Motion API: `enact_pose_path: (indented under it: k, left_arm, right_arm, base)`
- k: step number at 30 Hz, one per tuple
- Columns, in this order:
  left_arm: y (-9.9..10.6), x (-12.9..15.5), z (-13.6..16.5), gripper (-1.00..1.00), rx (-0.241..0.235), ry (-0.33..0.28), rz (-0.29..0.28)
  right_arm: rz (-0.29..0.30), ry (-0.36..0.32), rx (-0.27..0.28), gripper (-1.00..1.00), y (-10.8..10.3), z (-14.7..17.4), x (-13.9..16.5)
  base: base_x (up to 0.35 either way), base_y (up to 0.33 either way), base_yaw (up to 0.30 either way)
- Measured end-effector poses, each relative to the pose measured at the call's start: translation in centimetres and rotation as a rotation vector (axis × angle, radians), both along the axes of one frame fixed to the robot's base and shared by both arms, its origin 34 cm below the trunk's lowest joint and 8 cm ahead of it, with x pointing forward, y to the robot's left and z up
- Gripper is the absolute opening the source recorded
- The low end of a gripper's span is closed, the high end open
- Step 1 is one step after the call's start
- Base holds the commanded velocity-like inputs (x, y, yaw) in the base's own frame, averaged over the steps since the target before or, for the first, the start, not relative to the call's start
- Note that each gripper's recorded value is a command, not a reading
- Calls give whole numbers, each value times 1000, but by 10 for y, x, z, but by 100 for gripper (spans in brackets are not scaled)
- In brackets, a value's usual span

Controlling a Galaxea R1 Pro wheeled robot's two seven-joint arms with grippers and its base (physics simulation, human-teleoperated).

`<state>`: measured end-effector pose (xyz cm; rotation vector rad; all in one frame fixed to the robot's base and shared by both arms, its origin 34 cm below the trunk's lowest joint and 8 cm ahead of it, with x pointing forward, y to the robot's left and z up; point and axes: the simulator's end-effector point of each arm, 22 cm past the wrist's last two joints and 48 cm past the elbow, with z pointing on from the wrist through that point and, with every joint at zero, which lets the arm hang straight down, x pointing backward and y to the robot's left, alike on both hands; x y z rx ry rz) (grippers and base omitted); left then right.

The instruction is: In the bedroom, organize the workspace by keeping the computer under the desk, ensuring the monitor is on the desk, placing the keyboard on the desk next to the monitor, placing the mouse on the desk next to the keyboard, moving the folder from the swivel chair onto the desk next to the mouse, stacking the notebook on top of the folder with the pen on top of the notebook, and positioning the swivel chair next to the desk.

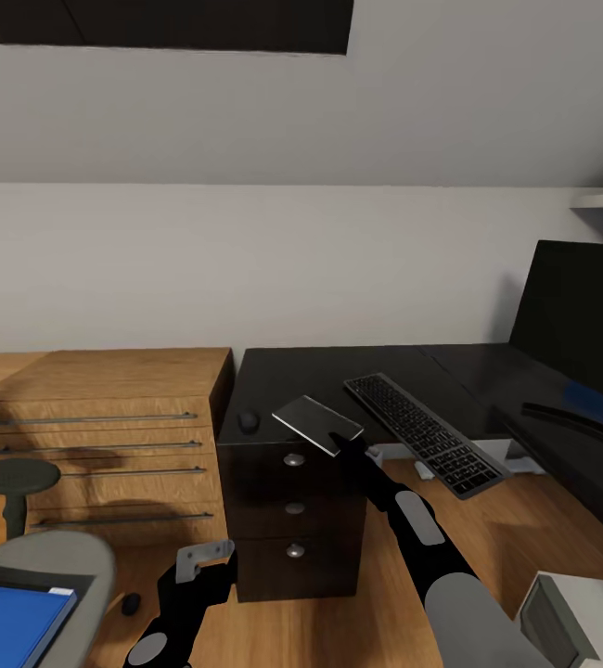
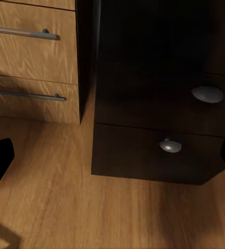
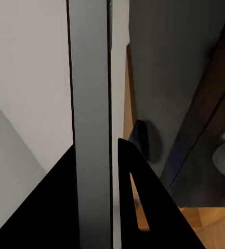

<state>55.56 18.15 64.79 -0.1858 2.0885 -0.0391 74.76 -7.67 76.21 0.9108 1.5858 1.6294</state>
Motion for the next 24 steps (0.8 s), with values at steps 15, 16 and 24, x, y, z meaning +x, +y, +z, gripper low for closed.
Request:
enact_pose_path:
  k: [15,16,24]
  left_arm:
    - [0,0,0,100,0,1,0]
    - [0,0,0,100,-1,0,1]
    - [-1,-2,-11,100,-4,-3,2]
  right_arm:
    - [0,1,0,-100,0,0,0]
    - [0,1,0,-100,0,0,0]
    - [0,2,-2,-100,0,-13,-2]
  base:
    - [44,26,0]
    - [0,0,0]
    - [0,0,0]
